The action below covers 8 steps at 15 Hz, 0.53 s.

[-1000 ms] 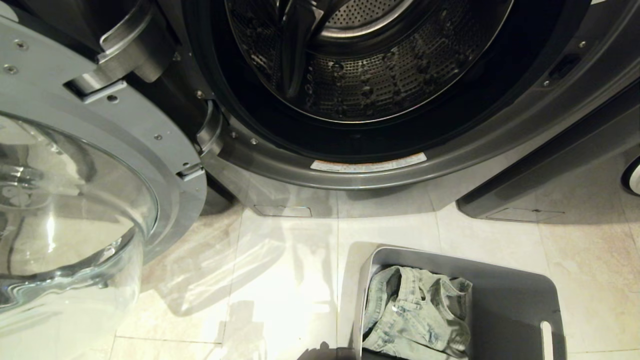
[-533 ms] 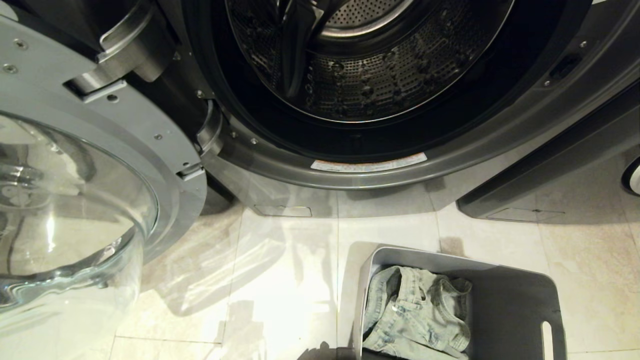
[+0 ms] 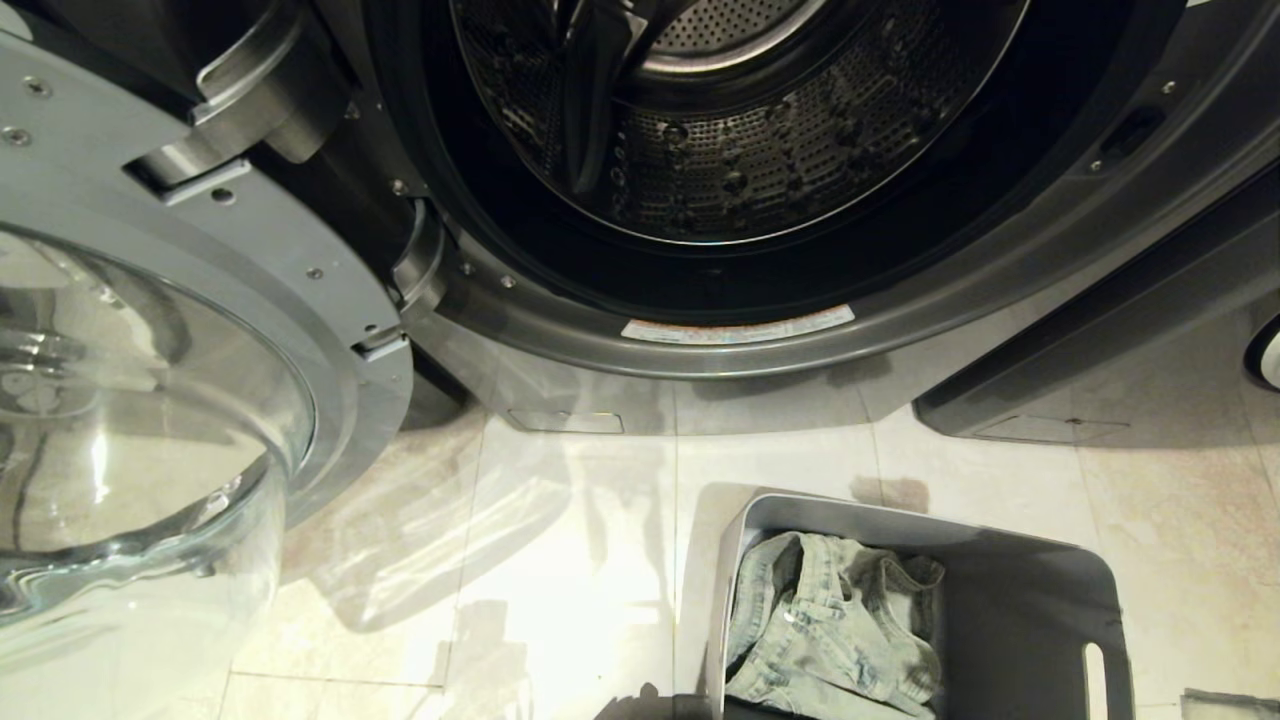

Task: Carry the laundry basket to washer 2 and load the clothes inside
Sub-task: Place the clothes into the washing machine

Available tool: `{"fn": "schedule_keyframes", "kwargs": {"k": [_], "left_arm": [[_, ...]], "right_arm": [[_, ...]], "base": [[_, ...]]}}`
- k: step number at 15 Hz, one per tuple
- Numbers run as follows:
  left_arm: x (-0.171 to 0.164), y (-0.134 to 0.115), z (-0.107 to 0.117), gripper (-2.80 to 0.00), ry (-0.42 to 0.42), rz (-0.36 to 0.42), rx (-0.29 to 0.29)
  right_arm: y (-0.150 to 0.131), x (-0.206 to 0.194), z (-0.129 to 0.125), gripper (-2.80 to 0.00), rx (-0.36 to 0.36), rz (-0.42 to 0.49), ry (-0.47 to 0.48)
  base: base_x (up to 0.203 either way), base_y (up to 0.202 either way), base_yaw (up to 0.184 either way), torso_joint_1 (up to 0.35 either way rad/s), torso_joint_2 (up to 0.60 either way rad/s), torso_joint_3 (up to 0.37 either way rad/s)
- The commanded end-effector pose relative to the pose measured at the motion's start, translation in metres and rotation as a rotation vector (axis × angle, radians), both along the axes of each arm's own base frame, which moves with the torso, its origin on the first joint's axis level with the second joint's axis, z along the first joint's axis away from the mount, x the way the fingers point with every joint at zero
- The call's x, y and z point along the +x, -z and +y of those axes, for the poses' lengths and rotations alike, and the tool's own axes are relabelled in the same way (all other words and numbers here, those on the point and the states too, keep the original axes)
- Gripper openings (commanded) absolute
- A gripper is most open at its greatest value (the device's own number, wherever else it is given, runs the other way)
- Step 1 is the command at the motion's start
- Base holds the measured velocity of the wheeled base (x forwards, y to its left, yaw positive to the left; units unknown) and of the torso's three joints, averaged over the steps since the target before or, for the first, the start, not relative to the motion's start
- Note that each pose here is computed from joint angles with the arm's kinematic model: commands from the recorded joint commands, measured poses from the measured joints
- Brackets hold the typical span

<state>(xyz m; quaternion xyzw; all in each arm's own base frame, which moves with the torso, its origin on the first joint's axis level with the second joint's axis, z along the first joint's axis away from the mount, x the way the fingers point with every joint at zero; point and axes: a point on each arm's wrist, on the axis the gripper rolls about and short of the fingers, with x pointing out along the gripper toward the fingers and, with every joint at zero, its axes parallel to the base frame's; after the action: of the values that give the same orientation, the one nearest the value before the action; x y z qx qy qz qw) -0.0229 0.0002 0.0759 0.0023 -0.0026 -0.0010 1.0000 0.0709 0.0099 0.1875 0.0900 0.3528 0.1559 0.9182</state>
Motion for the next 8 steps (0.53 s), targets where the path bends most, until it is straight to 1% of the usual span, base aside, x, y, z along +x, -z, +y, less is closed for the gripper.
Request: {"fn": "schedule_keyframes", "kwargs": {"k": [1,3,6,8], "left_arm": [[0.000,0.000,0.000,-2.80,0.000,0.001,0.000],[0.000,0.000,0.000,-2.80,0.000,0.001,0.000],[0.000,0.000,0.000,-2.80,0.000,0.001,0.000],[0.000,0.000,0.000,-2.80,0.000,0.001,0.000]], "right_arm": [[0.020,0.008,0.001,-2.80,-0.004,0.102,-0.041],[0.033,0.014,0.002,-2.80,-0.002,0.144,-0.109],[0.048,0.021,0.008,-2.80,0.034,0.135,-0.216],[0.058,0.024,0.015,-2.80,0.037,0.127,-0.282]], "base": [[0.000,0.000,0.000,0.000,0.00,0.000],[0.000,0.000,0.000,0.000,0.00,0.000],[0.000,0.000,0.000,0.000,0.00,0.000],[0.000,0.000,0.000,0.000,0.00,0.000]]}}
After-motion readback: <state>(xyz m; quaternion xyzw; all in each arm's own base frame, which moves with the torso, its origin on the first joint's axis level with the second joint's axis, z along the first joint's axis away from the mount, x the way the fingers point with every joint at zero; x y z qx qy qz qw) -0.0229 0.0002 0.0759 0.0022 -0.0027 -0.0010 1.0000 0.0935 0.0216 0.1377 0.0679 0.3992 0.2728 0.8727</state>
